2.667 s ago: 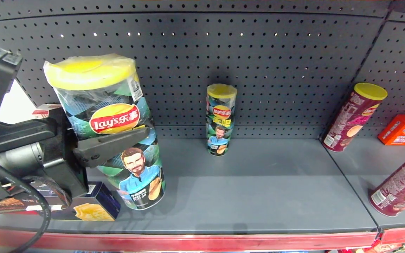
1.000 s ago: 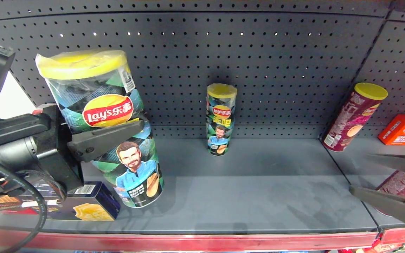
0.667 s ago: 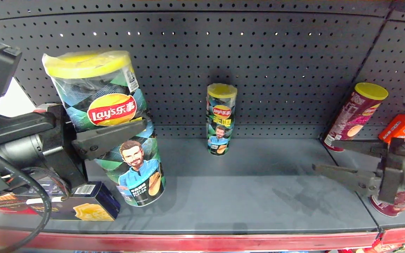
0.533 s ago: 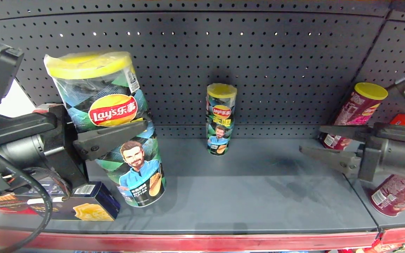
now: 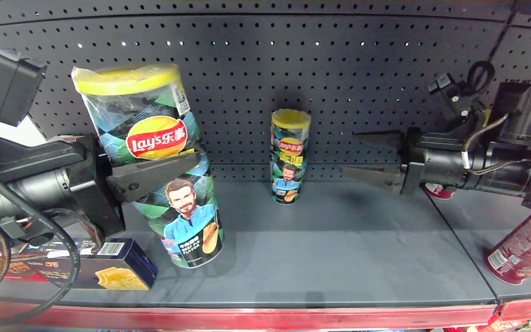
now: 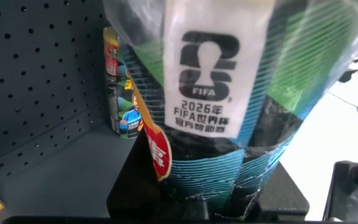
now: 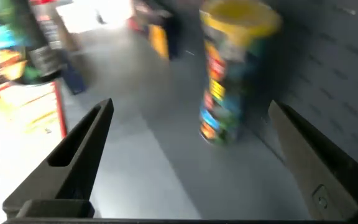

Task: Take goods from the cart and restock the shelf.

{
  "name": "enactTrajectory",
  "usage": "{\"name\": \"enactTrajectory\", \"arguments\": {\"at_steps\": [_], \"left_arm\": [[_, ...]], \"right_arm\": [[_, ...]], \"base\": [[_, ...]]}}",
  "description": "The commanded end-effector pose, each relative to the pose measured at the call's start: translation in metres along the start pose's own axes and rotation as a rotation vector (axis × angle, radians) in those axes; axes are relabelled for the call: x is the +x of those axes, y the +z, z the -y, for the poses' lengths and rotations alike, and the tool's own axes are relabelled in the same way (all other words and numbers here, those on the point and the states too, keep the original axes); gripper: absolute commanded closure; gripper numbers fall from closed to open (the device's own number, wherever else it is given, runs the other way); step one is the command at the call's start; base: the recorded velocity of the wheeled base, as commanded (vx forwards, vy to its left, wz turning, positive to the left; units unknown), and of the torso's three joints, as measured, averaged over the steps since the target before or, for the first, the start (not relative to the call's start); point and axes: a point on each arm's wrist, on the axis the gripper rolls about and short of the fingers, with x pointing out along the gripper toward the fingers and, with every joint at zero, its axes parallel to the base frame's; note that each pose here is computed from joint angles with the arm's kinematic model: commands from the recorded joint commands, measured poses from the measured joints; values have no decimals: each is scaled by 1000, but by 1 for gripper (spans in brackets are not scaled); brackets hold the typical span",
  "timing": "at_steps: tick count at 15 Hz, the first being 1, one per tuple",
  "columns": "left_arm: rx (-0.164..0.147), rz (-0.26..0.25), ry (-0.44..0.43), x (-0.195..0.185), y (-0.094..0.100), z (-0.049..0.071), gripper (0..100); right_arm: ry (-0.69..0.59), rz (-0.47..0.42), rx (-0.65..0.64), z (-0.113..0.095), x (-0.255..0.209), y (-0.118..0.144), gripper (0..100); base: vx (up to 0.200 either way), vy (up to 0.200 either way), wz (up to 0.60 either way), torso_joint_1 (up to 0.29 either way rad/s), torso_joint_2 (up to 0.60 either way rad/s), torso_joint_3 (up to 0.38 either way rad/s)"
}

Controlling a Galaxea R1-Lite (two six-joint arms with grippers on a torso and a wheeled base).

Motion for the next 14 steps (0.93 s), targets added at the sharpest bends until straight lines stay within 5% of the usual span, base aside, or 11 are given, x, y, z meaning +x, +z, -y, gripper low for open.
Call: {"name": "enactTrajectory", "arguments": {"at_steps": [1, 6, 14], "left_arm": [[-5, -7, -4, 6, -1, -3, 100], [-7, -13, -56, 7, -1, -4, 100], [3, 4, -52, 13, -1, -9, 100]], "right_arm": [[99, 9, 7, 21, 21, -24, 0], [107, 39, -22, 55, 56, -33, 0], [113, 15, 5, 76, 83, -66, 0]], "base": [[0, 0, 0, 0, 0, 0], [0, 0, 0, 0, 0, 0], [0, 0, 0, 0, 0, 0]]}}
